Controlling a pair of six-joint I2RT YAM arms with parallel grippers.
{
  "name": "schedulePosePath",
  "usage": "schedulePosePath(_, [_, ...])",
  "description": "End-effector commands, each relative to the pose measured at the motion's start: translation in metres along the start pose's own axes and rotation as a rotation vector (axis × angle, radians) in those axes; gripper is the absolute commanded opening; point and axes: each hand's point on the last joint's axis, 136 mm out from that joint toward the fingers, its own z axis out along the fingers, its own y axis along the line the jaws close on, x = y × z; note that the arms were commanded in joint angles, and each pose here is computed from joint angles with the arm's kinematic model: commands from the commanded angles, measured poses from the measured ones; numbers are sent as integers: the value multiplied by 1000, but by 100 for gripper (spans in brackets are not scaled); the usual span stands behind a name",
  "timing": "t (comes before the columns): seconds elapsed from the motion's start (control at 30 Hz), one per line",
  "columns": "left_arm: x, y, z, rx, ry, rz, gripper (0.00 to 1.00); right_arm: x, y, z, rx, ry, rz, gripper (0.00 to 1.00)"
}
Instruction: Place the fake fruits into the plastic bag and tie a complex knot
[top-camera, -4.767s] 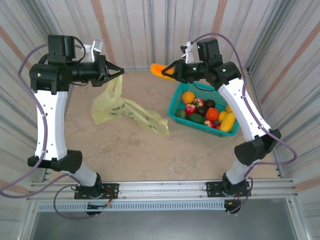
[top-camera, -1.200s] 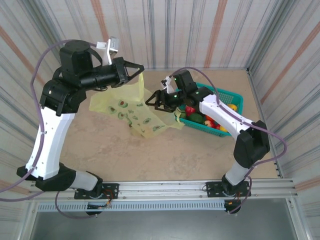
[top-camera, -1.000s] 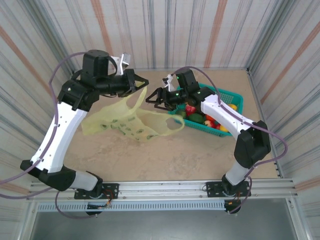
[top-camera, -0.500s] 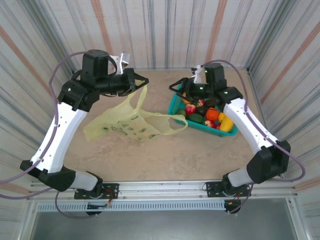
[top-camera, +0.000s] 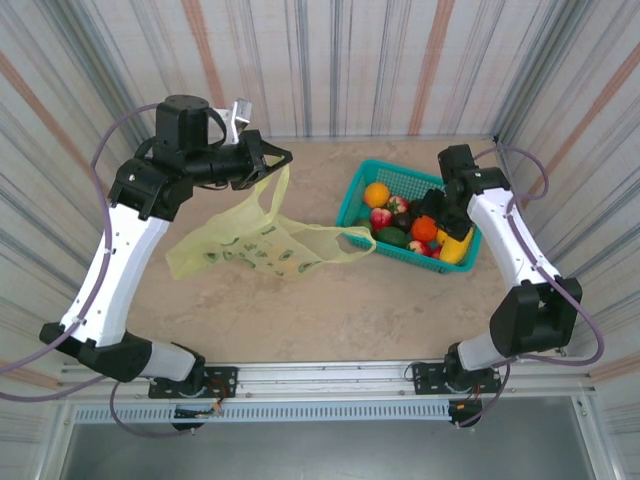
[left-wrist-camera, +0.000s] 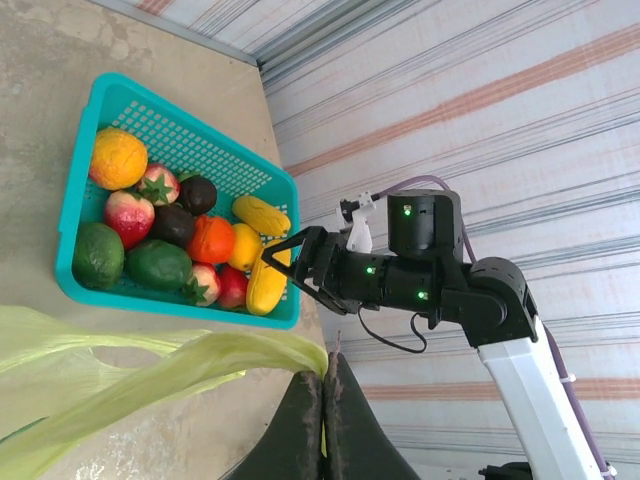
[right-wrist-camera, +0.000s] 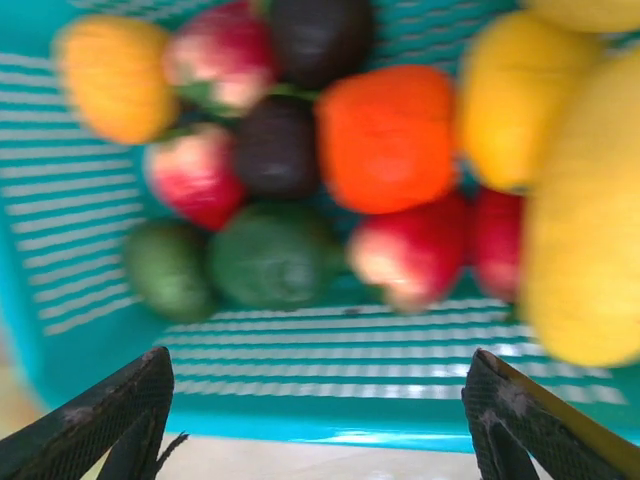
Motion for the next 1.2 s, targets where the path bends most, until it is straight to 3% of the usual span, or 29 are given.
schedulePosePath(0.0, [-4,-6,-8,21,1,-24,0,-3,-34,1,182,4,-109,84])
schedulePosePath(0.17, [-5,-8,-8,41,4,-32,0,-9,-34,16,165,41,-161,84])
schedulePosePath(0.43, [-7,-9,-9,46,-2,-27,0,-1,-48,56,261,151,-238,82])
schedulePosePath(0.93, [-14,-9,-12,48,-21,-24,0,0,-54,88,293,212,-194,84])
schedulePosePath(1.07, [-16,-8,-11,48,-25,-24,0,-3,-51,95,265,206,-150,80])
schedulePosePath(1.17, [-16,-8,-10,48,-23,-27,0,-5,-47,96,244,201,-136,71])
